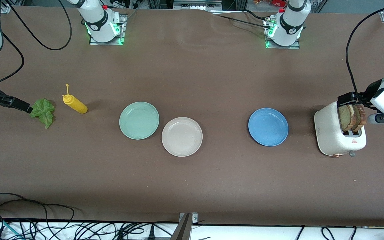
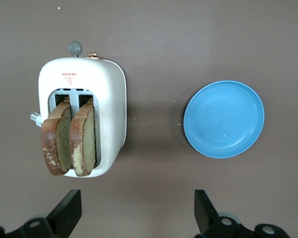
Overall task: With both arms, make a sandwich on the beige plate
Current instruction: 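Lower the left gripper onto a toast slice and close it, then lift the toast slice out of the toaster with the left gripper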
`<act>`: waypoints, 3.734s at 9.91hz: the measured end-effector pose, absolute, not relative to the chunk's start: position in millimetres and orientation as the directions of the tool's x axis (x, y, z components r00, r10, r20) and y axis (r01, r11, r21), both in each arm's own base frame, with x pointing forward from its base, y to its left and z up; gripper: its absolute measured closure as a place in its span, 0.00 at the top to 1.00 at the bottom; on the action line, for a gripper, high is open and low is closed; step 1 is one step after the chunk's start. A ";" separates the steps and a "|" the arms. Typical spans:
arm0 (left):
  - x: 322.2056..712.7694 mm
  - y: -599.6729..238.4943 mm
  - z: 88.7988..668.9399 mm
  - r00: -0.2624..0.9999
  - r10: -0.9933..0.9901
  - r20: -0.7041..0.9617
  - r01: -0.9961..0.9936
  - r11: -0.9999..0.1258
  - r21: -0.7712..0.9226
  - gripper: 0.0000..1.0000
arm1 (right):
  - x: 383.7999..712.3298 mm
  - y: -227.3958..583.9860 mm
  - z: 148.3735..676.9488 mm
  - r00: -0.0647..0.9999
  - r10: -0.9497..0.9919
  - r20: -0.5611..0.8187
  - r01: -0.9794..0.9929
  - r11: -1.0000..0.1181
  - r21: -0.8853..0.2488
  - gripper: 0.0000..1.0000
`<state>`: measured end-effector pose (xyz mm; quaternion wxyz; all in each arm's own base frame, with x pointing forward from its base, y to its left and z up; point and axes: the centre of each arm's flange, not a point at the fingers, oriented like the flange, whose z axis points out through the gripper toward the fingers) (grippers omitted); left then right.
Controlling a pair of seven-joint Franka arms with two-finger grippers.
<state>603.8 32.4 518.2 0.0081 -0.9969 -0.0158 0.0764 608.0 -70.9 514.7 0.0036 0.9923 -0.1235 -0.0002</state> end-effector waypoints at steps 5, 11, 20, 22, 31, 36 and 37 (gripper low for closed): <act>613.1 59.5 478.5 0.978 0.027 -0.208 0.025 -1.000 -0.014 1.00 | 608.0 -71.1 514.6 0.969 -0.245 0.000 -0.245 -0.969 0.007 1.00; 616.6 76.5 432.4 0.979 -0.013 -0.206 -0.014 -1.000 -0.004 1.00 | 608.0 -71.2 514.6 0.969 -0.246 0.000 -0.246 -0.969 0.007 1.00; 602.6 105.6 398.8 0.981 -0.050 -0.186 -0.049 -0.999 0.010 1.00 | 608.0 -71.3 514.6 0.969 -0.246 0.000 -0.246 -0.969 0.007 1.00; 594.2 106.9 389.5 0.983 -0.048 -0.175 -0.047 -0.999 0.010 1.00 | 608.0 -71.3 514.6 0.969 -0.246 0.000 -0.246 -0.969 0.007 1.00; 576.5 119.8 378.0 0.988 -0.075 -0.134 -0.074 -0.997 0.013 0.74 | 608.0 -71.3 514.6 0.969 -0.246 0.000 -0.246 -0.969 0.007 1.00; 576.8 122.9 384.2 0.991 -0.076 -0.113 -0.075 -0.997 0.008 0.18 | 608.0 -71.3 514.6 0.969 -0.246 0.000 -0.246 -0.969 0.007 1.00; 576.5 124.2 384.4 0.989 -0.096 -0.112 -0.095 -0.995 0.011 0.11 | 607.9 -71.3 514.6 0.969 -0.246 0.000 -0.246 -0.969 0.007 1.00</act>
